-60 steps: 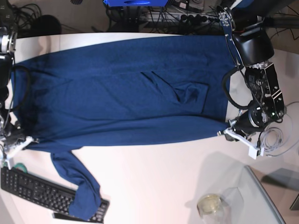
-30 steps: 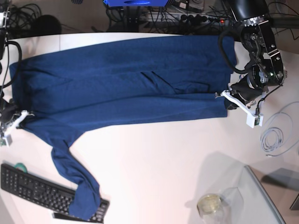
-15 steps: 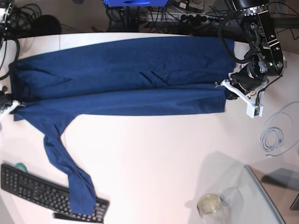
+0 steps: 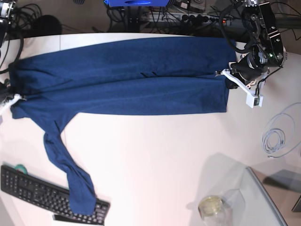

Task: Layout the t-shirt on the table in an organized manner, then fold the t-shirt properly
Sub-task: 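Carry the folded edge with both grippers toward the opposite shirt edge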

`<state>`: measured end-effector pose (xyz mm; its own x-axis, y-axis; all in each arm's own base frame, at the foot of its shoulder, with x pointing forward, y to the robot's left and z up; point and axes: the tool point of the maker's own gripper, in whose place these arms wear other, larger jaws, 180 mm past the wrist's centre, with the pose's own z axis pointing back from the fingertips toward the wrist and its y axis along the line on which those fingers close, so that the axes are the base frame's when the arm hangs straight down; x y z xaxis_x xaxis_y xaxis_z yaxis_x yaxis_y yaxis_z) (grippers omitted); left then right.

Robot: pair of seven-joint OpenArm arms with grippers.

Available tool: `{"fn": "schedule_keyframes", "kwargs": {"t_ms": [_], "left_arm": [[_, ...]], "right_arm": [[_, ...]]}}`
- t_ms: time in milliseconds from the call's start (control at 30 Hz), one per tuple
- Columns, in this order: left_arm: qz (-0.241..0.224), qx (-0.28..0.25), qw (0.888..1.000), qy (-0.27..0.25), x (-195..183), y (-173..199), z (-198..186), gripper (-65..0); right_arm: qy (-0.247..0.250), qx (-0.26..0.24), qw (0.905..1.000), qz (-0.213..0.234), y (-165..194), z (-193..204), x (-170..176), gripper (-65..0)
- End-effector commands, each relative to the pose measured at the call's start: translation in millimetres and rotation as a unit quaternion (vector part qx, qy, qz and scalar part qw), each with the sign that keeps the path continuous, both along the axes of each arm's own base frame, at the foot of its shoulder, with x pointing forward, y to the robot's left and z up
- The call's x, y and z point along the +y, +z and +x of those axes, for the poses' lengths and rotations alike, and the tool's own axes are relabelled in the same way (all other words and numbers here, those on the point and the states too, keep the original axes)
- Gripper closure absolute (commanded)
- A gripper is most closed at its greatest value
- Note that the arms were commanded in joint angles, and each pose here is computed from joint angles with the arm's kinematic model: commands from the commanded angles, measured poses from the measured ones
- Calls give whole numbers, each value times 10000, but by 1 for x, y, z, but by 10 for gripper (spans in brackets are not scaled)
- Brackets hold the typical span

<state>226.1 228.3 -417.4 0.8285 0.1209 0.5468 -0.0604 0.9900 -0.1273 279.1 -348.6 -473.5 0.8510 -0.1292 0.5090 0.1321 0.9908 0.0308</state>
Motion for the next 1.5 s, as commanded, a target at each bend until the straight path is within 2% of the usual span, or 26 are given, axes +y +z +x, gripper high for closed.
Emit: {"fn": "schedule_keyframes", "kwargs": {"t_ms": [0,167,1133,1467], "left_arm": [[86,-248,9997,-29,3,14,8,0],[160,-349,9992,-75,2,23,7,0],[109,118,9999,-44,2,-3,-19,0],[110,73,9999,-35,3,-1,-16,0]], "right_arm": [[-40,-251,9996,-155,17,12,-15,0],[-38,-240,9996,-169,17,11,-16,0],[-33,-182,9997,-161,14,8,-15,0],[-41,-130,9998,-152,11,2,-15,-8]]}}
